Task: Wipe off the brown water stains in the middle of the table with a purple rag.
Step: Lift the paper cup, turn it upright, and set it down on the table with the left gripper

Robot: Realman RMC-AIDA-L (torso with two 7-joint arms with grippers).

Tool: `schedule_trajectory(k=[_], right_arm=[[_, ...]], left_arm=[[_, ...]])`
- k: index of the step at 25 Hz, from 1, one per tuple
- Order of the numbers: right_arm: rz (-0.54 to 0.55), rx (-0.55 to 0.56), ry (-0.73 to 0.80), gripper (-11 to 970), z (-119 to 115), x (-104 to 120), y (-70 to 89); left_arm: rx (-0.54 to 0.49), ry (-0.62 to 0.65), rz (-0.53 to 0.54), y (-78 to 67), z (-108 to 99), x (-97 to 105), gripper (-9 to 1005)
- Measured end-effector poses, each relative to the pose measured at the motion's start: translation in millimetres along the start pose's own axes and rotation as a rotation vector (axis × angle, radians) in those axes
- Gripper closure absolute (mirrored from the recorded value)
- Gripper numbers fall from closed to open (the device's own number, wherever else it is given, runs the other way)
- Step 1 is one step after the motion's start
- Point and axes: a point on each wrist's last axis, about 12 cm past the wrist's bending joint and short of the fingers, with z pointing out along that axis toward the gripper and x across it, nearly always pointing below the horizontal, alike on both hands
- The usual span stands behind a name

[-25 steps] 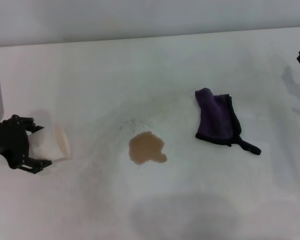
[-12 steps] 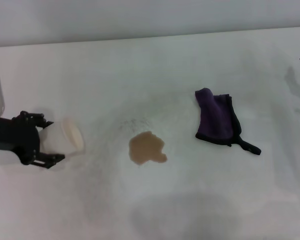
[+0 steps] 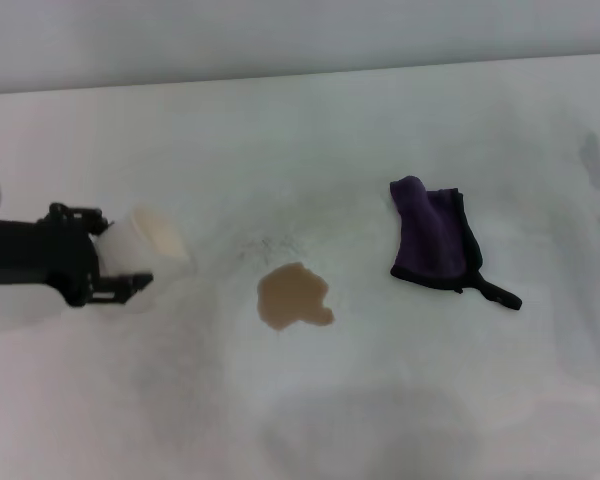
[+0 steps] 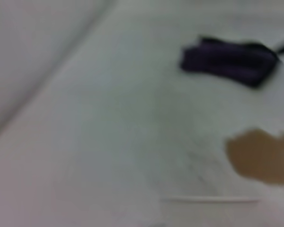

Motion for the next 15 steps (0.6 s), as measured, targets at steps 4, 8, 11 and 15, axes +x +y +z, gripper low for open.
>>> schedule_trajectory(k=[4,8,11,15], right_arm=[[-0.007,0.004,-0.004,119,1,-2,-2.3],[-0.013,0.009,-0.006,119,1,-3,-4.6],[-0.019,0.012,-0.011,120,1,-4,-6.5],[-0.025,0.012,-0.016,120,2,-6,-7.3]], left_arm=[[-0.132,-0.128,-0.095,1.6,-6,9,300],[-0.248,-0.304,-0.176,-4.8,-9,24,327],[-0.297,-0.411,-0.230,-11.6,-3,34,337],[-0.389,-0.527,-0.297,-23.0,11,49,344]])
